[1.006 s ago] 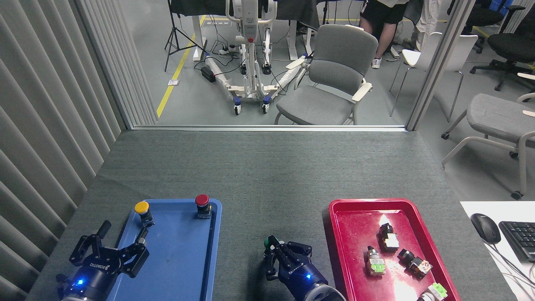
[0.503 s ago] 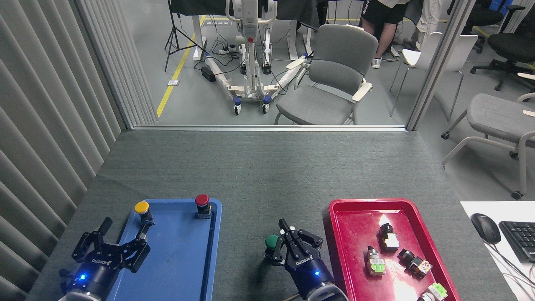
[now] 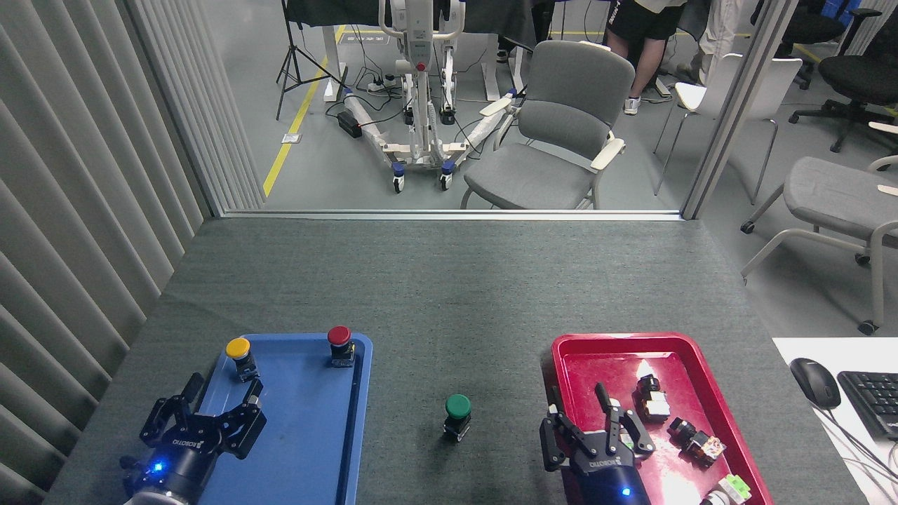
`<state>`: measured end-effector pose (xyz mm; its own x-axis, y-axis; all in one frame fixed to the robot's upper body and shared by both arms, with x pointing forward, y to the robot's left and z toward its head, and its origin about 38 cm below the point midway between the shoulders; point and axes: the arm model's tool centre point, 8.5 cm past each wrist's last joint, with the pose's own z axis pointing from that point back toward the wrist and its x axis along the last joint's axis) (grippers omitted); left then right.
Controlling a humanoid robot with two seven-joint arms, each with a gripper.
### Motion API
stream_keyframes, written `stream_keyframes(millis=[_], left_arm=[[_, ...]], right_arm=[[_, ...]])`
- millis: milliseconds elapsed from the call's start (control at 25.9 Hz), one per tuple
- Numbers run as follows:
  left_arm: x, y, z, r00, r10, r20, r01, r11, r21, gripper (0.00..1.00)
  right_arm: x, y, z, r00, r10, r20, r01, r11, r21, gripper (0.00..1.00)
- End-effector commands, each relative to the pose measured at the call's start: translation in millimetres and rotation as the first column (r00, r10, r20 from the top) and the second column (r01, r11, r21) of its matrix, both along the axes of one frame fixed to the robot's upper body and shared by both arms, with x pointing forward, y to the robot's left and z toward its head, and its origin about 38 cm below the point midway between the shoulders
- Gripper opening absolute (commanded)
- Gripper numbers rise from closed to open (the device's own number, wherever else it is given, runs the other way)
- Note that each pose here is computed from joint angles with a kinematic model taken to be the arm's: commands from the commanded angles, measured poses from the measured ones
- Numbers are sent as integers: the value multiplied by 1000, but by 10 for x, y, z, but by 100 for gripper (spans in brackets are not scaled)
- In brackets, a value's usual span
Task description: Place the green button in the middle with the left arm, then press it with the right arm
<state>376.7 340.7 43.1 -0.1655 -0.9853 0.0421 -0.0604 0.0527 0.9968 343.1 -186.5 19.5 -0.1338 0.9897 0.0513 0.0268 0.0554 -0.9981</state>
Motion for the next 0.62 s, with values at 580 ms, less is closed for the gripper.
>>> stream_keyframes(millis=[580], left_arm=[[203,-189,183,998,-9,56,12,998,-60,100]], right_arm=[[-178,-500,47,996,-83,21,84,995,-54,100]])
